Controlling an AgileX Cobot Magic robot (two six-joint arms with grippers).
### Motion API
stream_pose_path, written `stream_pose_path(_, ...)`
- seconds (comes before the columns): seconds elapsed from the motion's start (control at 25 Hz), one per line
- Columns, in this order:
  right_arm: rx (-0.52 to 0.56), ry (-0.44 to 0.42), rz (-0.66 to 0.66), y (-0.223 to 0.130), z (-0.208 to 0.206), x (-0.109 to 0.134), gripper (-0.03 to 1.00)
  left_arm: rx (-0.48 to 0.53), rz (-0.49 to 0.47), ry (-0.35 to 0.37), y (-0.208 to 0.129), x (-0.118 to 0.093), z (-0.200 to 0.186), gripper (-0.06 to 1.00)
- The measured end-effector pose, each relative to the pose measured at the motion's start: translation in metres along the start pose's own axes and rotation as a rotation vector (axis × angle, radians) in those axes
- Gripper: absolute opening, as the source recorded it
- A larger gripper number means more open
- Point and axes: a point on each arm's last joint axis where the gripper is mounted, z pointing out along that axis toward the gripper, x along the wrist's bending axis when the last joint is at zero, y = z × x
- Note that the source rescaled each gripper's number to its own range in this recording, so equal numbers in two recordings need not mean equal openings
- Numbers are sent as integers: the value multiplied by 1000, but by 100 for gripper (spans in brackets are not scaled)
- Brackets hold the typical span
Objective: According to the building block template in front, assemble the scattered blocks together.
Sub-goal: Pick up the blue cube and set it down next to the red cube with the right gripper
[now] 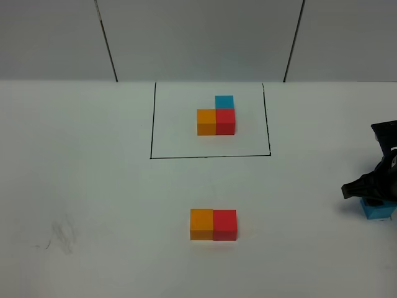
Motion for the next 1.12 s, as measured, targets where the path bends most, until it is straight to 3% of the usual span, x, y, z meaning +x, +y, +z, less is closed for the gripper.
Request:
stream_pose_path(0.28,18,-6,0,5,-6,0,23,0,0,0,0,0,0,24)
stream_pose_path(0.56,-19,-13,49,35,-59,22,22,0,0,0,0,0,0,24)
stream_pose_path(0.76,-66,10,105,58,-88,51,22,0,0,0,0,0,0,24)
stream_pose_path(0.96,-139,80,59,68,-104,102,22,0,0,0,0,0,0,24)
stream_pose_path(1.12,-99,110,122,70,-98,133,22,0,0,0,0,0,0,24)
